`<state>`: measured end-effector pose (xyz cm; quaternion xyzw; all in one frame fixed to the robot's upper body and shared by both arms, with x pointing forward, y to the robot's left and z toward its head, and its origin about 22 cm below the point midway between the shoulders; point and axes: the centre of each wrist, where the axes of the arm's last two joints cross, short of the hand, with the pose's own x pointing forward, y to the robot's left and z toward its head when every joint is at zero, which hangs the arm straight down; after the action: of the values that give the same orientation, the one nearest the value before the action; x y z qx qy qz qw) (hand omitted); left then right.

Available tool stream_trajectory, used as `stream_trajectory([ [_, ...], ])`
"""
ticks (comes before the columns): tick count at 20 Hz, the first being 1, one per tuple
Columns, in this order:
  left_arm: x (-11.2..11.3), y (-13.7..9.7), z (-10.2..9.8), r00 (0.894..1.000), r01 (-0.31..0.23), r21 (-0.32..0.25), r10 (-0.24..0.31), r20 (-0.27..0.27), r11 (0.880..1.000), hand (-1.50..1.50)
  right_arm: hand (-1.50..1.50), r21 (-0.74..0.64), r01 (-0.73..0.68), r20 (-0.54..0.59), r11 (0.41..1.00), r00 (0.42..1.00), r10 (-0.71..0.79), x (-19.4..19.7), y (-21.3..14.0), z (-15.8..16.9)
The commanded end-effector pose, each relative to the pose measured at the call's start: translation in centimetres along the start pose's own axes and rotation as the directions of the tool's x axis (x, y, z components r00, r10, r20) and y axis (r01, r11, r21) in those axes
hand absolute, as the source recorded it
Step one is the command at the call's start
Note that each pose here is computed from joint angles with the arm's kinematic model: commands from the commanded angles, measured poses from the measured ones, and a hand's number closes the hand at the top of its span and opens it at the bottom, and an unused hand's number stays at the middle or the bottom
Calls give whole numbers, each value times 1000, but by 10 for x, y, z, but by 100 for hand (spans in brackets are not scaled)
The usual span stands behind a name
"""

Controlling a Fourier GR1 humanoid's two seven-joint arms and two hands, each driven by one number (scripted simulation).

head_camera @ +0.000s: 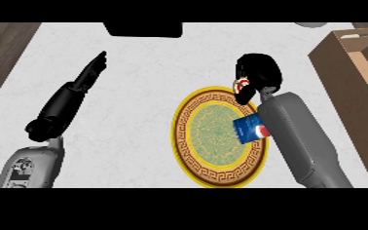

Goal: Pick the cupcake from the plate and place it in the cardboard box

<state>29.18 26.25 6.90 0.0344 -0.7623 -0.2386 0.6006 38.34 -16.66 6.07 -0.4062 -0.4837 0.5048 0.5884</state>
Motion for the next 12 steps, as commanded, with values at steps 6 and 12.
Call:
stream_trajectory([
  [6,-2,-5,-4,1000,-14,-8,14,-11,1000,0,150,-299,-44,-78,953,997,21,-22,-56,-41],
  [12,-8,4,8,1000,-15,10,15,-21,1000,0,150,-424,-37,-145,905,989,-28,-2,-110,-35],
])
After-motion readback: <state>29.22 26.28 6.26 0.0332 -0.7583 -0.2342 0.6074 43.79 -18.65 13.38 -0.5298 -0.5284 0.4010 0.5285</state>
